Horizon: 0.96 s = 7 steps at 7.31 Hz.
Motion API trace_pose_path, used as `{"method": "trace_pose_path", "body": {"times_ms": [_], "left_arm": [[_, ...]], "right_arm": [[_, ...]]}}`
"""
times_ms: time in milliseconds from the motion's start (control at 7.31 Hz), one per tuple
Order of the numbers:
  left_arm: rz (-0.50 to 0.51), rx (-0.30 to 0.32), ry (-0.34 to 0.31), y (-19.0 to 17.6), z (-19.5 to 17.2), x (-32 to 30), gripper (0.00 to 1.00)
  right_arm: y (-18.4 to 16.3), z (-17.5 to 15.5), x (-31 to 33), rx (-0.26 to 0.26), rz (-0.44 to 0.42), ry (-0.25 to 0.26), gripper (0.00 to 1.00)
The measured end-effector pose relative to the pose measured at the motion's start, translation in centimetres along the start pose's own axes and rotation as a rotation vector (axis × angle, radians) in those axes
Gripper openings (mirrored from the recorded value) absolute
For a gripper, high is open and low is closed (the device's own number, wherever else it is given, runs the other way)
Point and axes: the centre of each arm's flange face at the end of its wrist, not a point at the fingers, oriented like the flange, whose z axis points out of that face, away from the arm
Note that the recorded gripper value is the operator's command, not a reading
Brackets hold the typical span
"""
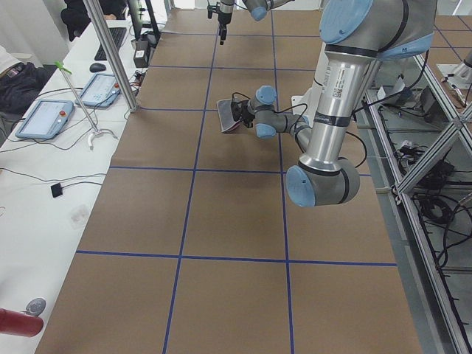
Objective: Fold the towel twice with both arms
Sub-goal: 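Lift the towel end with the left gripper and fold it toward the other end, then carry the held towel end over and lay it onto the other end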
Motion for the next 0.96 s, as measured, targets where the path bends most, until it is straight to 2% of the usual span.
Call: {"method": "trace_pose_path", "body": {"times_ms": [274, 547, 958], "left_arm": [[0.069, -0.014, -0.005, 0.4, 0.0, 0.4, 0.00], [0.086, -0.012, -0.043, 0.9, 1.4, 4.1, 0.00], [0.087, 0.000, -0.070, 1.4, 6.8, 13.0, 0.00]], "right_arm": [[0.2, -0.4, 3.1, -0.013, -0.018, 0.007, 1.00], [0.2, -0.6, 4.0, -0.014, -0.019, 0.011, 1.00], [0.2, -0.5, 4.2, -0.014, -0.016, 0.015, 1.00]]}}
